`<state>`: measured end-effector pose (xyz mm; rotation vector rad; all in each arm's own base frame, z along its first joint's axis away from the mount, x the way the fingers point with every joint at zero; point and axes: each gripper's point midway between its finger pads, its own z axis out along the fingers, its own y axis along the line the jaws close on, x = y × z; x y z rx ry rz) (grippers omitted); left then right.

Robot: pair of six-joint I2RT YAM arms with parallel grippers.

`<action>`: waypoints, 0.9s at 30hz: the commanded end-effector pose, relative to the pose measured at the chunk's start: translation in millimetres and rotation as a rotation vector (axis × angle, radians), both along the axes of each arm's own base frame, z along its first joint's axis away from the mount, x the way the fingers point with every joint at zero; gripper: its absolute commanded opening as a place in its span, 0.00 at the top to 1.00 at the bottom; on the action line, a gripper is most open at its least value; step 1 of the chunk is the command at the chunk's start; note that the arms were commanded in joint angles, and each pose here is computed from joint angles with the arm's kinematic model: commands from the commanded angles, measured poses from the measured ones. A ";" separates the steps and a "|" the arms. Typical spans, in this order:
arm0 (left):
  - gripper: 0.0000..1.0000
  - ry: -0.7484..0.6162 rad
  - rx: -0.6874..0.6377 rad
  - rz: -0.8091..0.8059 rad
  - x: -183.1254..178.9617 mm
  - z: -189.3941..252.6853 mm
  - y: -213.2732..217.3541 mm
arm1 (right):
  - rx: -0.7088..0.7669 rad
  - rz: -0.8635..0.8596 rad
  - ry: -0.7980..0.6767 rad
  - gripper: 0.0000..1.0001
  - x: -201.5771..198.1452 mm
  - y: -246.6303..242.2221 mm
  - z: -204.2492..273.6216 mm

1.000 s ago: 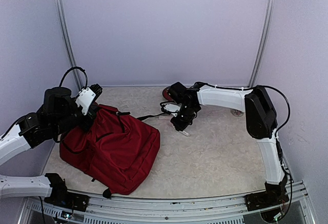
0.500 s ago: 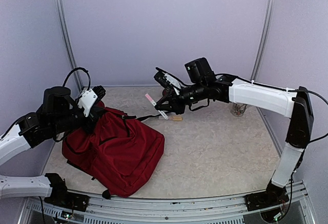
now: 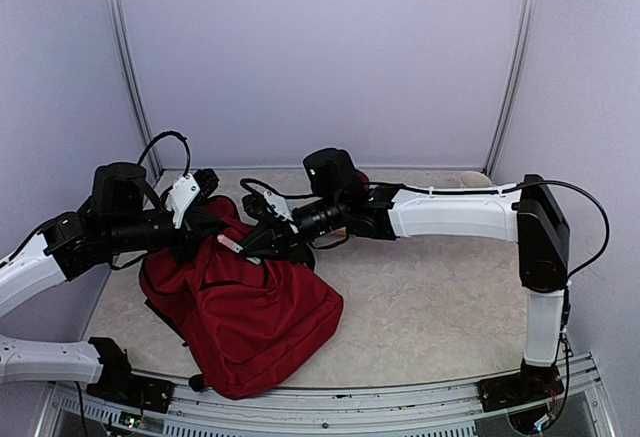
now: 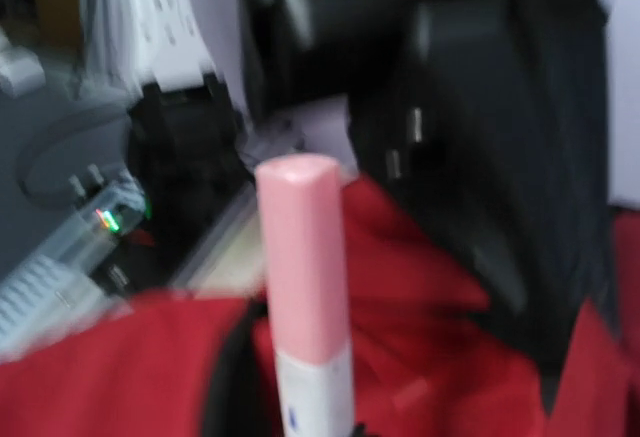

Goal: Pack the student bag
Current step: Place the pen in the lower front pocket of the bag.

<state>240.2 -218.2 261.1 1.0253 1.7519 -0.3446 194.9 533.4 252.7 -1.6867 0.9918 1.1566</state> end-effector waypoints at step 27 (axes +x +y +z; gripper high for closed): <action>1.00 -0.088 -0.092 0.091 21.2 41.1 6.6 | -0.403 -0.298 -0.364 0.32 38.3 -1.8 -33.4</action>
